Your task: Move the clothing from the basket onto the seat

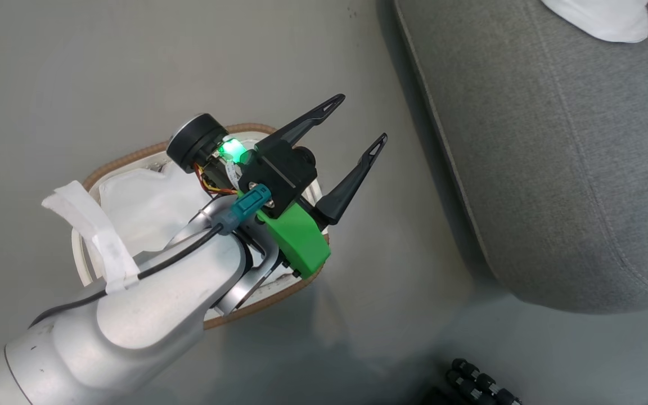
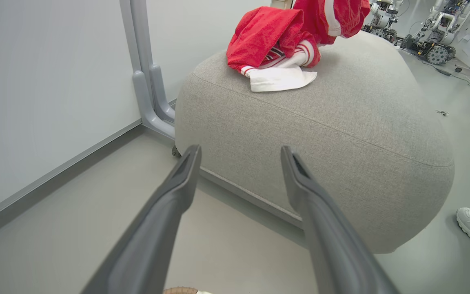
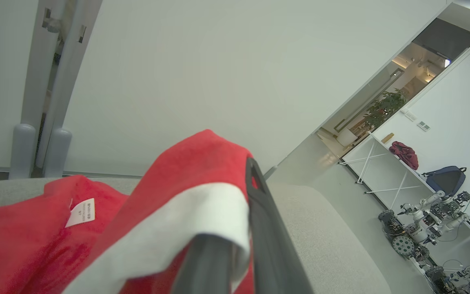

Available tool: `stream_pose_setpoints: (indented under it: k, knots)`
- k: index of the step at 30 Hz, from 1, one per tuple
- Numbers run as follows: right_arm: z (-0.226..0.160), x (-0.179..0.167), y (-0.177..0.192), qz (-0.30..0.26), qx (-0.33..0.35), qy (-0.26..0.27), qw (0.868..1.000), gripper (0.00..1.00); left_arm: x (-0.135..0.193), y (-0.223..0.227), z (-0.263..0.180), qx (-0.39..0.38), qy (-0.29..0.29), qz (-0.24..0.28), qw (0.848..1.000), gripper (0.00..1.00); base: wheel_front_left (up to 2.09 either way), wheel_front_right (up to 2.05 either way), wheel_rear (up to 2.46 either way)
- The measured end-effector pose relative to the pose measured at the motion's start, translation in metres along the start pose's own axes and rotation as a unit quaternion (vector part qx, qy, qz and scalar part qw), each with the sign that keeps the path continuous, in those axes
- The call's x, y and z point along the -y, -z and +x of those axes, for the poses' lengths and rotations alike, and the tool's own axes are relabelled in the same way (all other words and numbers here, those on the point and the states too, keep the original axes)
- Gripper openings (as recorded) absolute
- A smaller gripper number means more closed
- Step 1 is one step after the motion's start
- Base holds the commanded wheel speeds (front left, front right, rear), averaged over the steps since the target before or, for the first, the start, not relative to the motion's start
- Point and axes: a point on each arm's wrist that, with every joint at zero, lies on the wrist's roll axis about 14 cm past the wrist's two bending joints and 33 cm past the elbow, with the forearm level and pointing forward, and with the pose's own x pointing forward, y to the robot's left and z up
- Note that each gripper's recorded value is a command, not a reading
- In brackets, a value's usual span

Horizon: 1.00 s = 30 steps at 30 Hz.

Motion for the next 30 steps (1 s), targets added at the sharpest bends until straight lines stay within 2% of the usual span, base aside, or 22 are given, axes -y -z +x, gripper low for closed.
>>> stream_pose_setpoints:
  k: [7, 9, 10, 11, 12, 15, 23, 30]
  knots:
    - [-0.004, -0.084, 0.089, 0.006, -0.091, -0.061, 0.994, 0.0, -0.019, 0.033, -0.011, -0.025, -0.023, -0.025, 0.999, 1.0, 0.0, 0.0, 0.0]
    - [-0.005, -0.099, 0.102, 0.008, -0.104, -0.072, 0.992, 0.4, -0.022, 0.04, -0.013, -0.032, -0.027, -0.029, 0.999, 1.0, 0.0, 0.0, 0.0]
    - [-0.006, -0.107, 0.105, 0.01, -0.106, -0.077, 0.991, 0.7, -0.023, 0.043, -0.014, -0.033, -0.029, -0.031, 0.999, 1.0, 0.0, 0.0, 0.0]
    - [-0.006, -0.112, 0.109, 0.01, -0.109, -0.081, 0.991, 0.83, -0.024, 0.045, -0.015, -0.035, -0.03, -0.034, 0.998, 1.0, 0.0, 0.0, 0.0]
    - [-0.007, -0.117, 0.111, 0.011, -0.111, -0.084, 0.99, 1.0, -0.025, 0.047, -0.015, -0.036, -0.031, -0.034, 0.998, 1.0, 0.0, 0.0, 0.0]
    - [-0.013, -0.126, 0.118, 0.013, -0.119, -0.093, 0.988, 1.0, -0.026, 0.047, -0.015, -0.038, -0.032, -0.033, 0.998, 1.0, 0.0, 0.0, 0.0]
    - [-0.034, -0.137, 0.108, 0.016, -0.105, -0.115, 0.988, 1.0, -0.027, 0.036, -0.011, -0.027, -0.037, -0.027, 0.999, 1.0, 0.0, 0.0, 0.0]
    - [-0.066, -0.124, 0.1, 0.038, -0.095, -0.116, 0.988, 1.0, -0.023, 0.02, -0.013, -0.008, -0.053, -0.024, 0.998, 1.0, 0.0, 0.0, 0.0]
